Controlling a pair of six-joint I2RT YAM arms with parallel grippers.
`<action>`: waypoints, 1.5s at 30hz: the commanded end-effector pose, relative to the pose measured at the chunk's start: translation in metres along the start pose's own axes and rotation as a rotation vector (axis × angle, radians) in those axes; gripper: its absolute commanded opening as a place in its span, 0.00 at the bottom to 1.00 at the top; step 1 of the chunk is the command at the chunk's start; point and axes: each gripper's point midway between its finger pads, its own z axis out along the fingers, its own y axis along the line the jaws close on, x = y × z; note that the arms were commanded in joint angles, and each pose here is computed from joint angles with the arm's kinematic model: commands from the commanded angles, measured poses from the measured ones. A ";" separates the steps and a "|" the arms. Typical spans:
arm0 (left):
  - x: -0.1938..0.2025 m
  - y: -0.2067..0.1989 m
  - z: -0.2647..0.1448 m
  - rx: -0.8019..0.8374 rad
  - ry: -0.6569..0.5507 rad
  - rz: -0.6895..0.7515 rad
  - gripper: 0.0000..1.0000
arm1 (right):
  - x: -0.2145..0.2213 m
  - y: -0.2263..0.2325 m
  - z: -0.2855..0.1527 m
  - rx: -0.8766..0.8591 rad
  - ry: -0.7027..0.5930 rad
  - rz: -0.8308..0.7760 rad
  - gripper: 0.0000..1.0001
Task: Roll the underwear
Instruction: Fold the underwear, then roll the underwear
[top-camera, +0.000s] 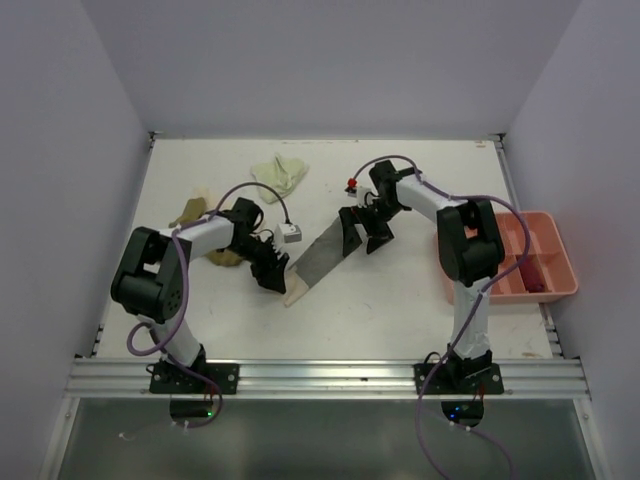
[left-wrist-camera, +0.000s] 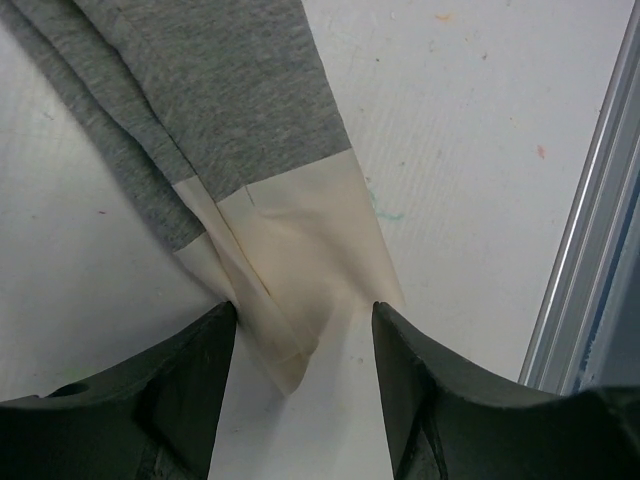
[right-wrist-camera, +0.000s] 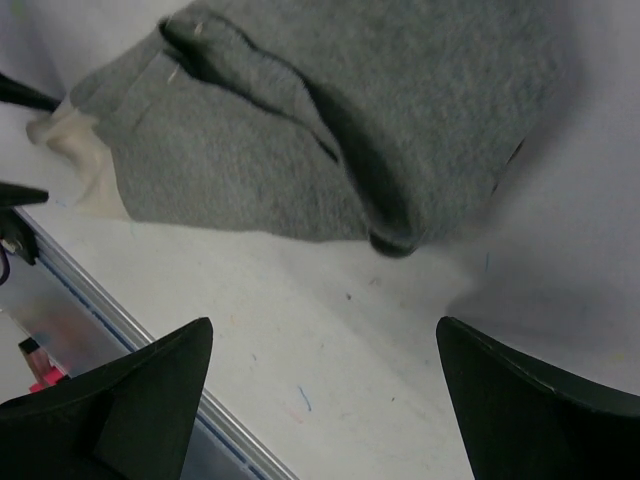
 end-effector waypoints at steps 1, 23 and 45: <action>0.001 -0.016 -0.001 0.042 0.005 0.050 0.61 | -0.037 0.000 0.004 -0.022 -0.070 -0.011 0.99; -0.034 -0.039 0.055 0.190 -0.069 0.009 0.58 | -0.151 0.007 0.024 -0.137 -0.248 0.003 0.99; -0.054 -0.044 -0.060 -0.246 -0.067 1.389 0.63 | -0.096 0.084 -0.096 -0.115 -0.358 -0.290 0.88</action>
